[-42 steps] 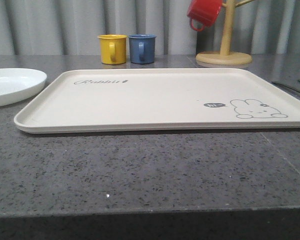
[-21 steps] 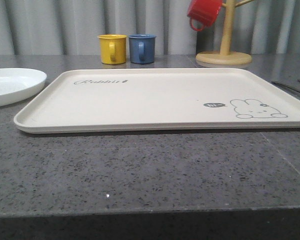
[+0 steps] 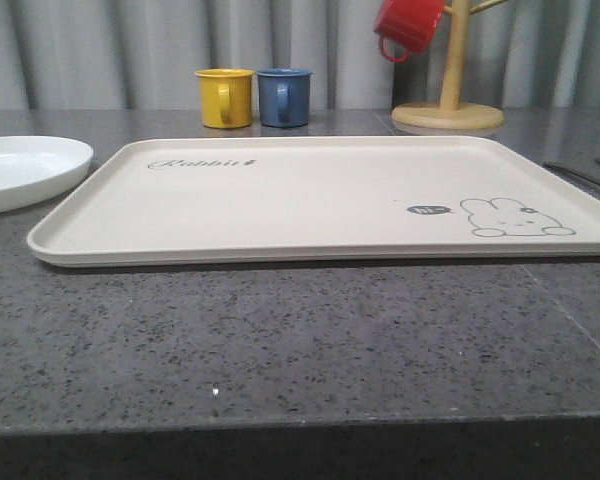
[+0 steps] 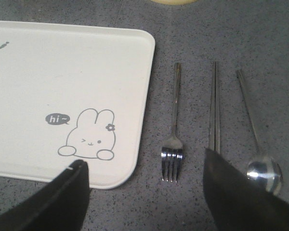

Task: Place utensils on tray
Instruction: 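Grasp the white plate rim with the left gripper and lift it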

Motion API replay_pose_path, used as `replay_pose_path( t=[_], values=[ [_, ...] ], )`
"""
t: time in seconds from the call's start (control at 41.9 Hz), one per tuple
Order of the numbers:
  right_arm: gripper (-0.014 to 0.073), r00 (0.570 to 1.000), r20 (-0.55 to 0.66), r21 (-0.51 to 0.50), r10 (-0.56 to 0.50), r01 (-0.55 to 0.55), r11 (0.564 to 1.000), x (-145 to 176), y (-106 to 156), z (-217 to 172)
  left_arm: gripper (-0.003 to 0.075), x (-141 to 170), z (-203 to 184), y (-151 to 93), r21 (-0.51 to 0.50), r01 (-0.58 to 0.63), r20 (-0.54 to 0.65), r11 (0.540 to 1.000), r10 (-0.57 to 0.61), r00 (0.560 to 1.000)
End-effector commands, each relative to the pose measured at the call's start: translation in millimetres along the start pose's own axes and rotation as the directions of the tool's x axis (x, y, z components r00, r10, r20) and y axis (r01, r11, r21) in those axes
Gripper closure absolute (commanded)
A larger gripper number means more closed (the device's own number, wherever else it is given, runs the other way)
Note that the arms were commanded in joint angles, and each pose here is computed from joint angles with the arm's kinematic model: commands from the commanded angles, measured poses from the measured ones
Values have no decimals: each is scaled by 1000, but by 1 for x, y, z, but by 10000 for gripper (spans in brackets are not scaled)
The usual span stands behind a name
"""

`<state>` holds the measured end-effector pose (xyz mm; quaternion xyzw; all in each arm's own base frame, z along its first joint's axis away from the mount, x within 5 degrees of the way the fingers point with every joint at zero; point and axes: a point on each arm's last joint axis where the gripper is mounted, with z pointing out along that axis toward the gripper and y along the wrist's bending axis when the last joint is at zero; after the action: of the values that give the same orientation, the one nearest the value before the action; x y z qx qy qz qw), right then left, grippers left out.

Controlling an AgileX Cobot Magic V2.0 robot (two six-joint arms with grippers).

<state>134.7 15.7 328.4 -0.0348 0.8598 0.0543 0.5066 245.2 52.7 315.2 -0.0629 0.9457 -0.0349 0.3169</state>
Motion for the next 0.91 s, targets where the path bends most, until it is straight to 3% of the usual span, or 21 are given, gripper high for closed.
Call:
replay_pose_path(
  t=[0.0,0.191,0.787,0.883],
  values=[
    [65,995,96,6,-13,12,1000,-16,0,-6,154,-23,4,1,103,45,87,994,-54,995],
    [65,995,95,6,-13,12,1000,-16,0,-6,154,-40,30,5,161,88,61,983,-99,993],
    [65,995,95,6,-13,12,1000,-16,0,-6,158,-48,83,16,167,114,-54,979,-106,993],
    [65,995,95,6,-13,12,1000,-16,0,-6,232,-47,85,17,169,109,-59,980,-100,993]
  ],
)
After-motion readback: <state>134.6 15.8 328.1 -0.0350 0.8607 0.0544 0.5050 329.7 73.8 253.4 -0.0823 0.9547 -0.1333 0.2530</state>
